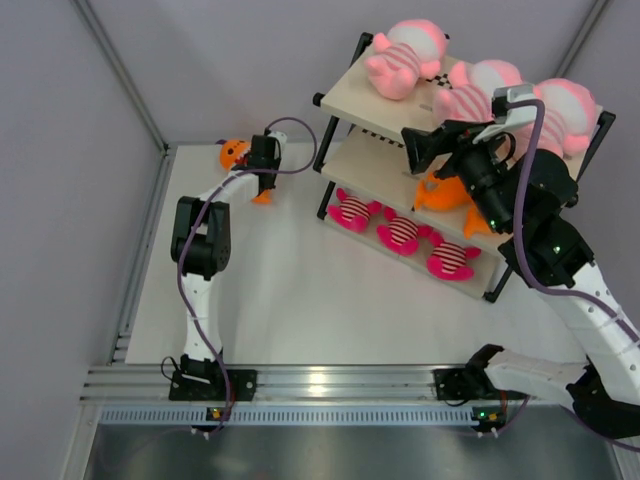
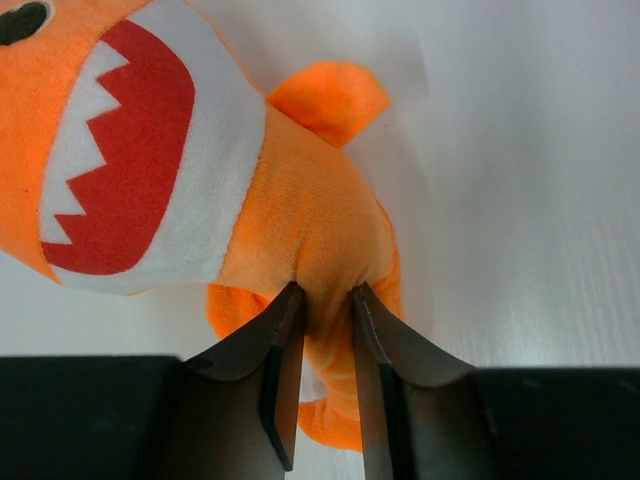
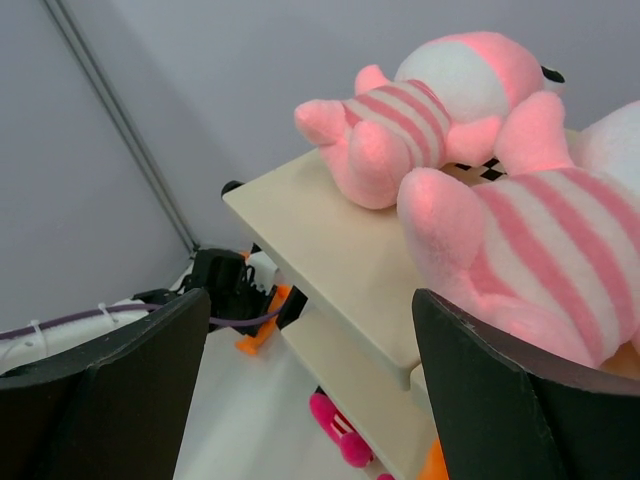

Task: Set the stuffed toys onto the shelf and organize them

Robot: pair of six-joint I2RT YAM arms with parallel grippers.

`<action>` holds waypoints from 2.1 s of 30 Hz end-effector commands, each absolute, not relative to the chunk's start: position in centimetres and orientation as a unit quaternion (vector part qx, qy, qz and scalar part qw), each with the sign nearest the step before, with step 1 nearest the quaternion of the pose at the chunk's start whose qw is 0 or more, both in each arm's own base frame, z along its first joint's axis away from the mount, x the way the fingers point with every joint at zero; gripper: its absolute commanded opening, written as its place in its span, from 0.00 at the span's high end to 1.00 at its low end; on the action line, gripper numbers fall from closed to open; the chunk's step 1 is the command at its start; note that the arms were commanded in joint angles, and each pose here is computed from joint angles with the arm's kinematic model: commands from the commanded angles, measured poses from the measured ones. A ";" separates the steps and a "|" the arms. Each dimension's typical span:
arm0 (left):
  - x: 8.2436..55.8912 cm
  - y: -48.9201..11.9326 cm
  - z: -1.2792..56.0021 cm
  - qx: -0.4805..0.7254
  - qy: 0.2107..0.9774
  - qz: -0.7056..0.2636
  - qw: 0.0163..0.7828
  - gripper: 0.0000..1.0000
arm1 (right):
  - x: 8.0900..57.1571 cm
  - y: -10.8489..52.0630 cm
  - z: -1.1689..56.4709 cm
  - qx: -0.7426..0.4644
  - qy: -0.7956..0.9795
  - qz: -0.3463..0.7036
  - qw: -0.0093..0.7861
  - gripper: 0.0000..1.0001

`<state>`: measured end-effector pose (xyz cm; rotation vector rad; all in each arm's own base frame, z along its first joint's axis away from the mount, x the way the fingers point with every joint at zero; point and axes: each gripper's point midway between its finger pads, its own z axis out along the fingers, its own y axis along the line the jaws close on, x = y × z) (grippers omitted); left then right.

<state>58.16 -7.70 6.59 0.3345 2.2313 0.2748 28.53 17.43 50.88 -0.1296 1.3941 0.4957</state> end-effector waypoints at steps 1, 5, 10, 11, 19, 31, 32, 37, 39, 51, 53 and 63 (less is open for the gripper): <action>57.5 -7.6 5.6 0.098 0.904 0.098 0.405 0.69 | 27.6 16.3 53.1 -0.047 0.604 0.232 0.761 0.17; 56.0 -8.3 5.0 0.085 0.913 0.074 0.392 0.64 | 27.8 16.4 52.7 -0.047 0.607 0.227 0.760 0.17; 55.3 -8.1 4.5 0.074 0.918 0.082 0.382 0.55 | 27.9 16.7 52.5 -0.052 0.608 0.229 0.758 0.17; 55.1 -8.1 4.3 0.072 0.919 0.080 0.380 0.55 | 27.9 16.7 52.5 -0.052 0.609 0.229 0.758 0.17; 54.8 -8.1 3.0 0.089 0.924 0.090 0.361 0.65 | 28.1 16.8 52.3 -0.053 0.610 0.225 0.758 0.17; 50.5 -9.6 10.5 0.157 0.903 0.022 0.400 1.00 | 27.6 16.2 52.4 -0.053 0.607 0.221 0.762 0.17; 49.8 -9.8 11.6 0.172 0.897 0.014 0.406 1.00 | 27.5 16.1 52.5 -0.054 0.606 0.221 0.763 0.17; 42.7 -9.2 16.1 0.250 0.881 0.000 0.401 1.00 | 26.4 16.4 53.0 -0.079 0.591 0.234 0.768 0.17; 39.7 -8.6 18.2 0.267 0.877 0.000 0.400 1.00 | 26.0 16.4 53.6 -0.088 0.583 0.237 0.772 0.17; 24.9 -7.1 30.0 0.400 0.795 -0.008 0.455 1.00 | 23.4 15.5 55.0 -0.103 0.557 0.259 0.783 0.17; 22.4 -7.4 30.1 0.445 0.775 -0.021 0.448 1.00 | 23.6 15.6 54.9 -0.105 0.564 0.254 0.778 0.17; 19.8 -10.8 35.1 0.550 0.682 -0.085 0.474 1.00 | 23.7 16.0 55.3 -0.124 0.566 0.246 0.777 0.17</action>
